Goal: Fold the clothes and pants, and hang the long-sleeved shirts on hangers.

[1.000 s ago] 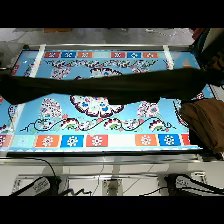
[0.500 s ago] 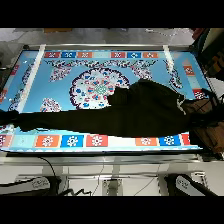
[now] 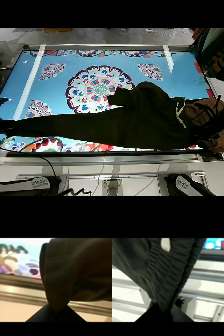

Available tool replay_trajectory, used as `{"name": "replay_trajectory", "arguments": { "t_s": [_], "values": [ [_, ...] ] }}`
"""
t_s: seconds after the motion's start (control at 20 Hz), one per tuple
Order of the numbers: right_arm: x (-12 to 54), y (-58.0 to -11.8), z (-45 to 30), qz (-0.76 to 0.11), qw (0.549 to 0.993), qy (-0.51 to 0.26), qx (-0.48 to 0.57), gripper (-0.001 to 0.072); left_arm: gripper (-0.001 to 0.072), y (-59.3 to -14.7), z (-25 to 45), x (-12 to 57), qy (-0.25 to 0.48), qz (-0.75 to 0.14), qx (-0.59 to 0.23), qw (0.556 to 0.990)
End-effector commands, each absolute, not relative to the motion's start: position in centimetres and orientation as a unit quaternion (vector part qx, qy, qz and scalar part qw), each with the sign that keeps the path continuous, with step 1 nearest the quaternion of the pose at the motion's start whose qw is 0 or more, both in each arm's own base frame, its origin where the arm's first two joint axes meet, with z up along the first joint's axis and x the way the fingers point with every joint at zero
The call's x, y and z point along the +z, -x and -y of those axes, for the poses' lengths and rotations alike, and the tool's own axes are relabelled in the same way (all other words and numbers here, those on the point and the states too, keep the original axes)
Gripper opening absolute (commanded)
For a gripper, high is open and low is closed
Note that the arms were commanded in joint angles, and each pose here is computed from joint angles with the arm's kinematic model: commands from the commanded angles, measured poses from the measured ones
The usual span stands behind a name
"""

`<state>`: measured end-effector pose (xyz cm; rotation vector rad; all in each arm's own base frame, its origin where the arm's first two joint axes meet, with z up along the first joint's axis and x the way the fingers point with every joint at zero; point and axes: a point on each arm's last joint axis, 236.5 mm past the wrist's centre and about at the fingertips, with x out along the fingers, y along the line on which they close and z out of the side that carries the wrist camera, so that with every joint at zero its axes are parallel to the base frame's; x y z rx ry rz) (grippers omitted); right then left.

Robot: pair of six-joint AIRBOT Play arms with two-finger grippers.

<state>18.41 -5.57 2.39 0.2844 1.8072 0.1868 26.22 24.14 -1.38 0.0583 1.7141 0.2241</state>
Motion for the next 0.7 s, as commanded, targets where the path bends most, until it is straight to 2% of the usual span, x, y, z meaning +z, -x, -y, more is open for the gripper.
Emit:
{"name": "replay_trajectory", "arguments": {
  "t_s": [0.0,0.1,0.25,0.3,0.35,0.4,0.5,0.65],
  "values": [
    [2.6,-18.1,5.3,-0.78,0.608,-0.115,0.095,0.0046,0.0016,-29.5,-28.5,2.8,-0.122,-0.69,0.18,0.69],
    [2.9,-18.1,5.3,-0.775,0.614,-0.111,0.095,0.0046,0.0018,-34.4,-28.9,8.0,-0.174,-0.599,0.2,0.755],
    [3.0,-19.1,5.7,-0.754,0.644,-0.1,0.082,0.0047,0.0018,-41.7,-27.0,19.2,-0.256,-0.401,0.218,0.852],
    [3.1,-19.9,5.9,-0.74,0.662,-0.095,0.076,0.0047,0.0019,-43.2,-25.7,22.7,-0.267,-0.334,0.219,0.877],
    [3.4,-20.7,5.9,-0.722,0.681,-0.093,0.074,0.0047,0.0019,-44.0,-24.5,25.1,-0.247,-0.281,0.217,0.901],
    [3.7,-21.5,5.6,-0.705,0.698,-0.095,0.076,0.0047,0.0018,-44.0,-23.9,25.3,-0.22,-0.272,0.212,0.913],
    [4.7,-22.6,4.4,-0.676,0.724,-0.105,0.09,0.0047,0.0017,-42.7,-24.0,21.3,-0.167,-0.33,0.199,0.907],
    [4.2,-22.8,4.3,-0.666,0.733,-0.107,0.087,0.0047,0.0017,-37.9,-24.4,10.6,-0.128,-0.472,0.171,0.855]
  ]
}}
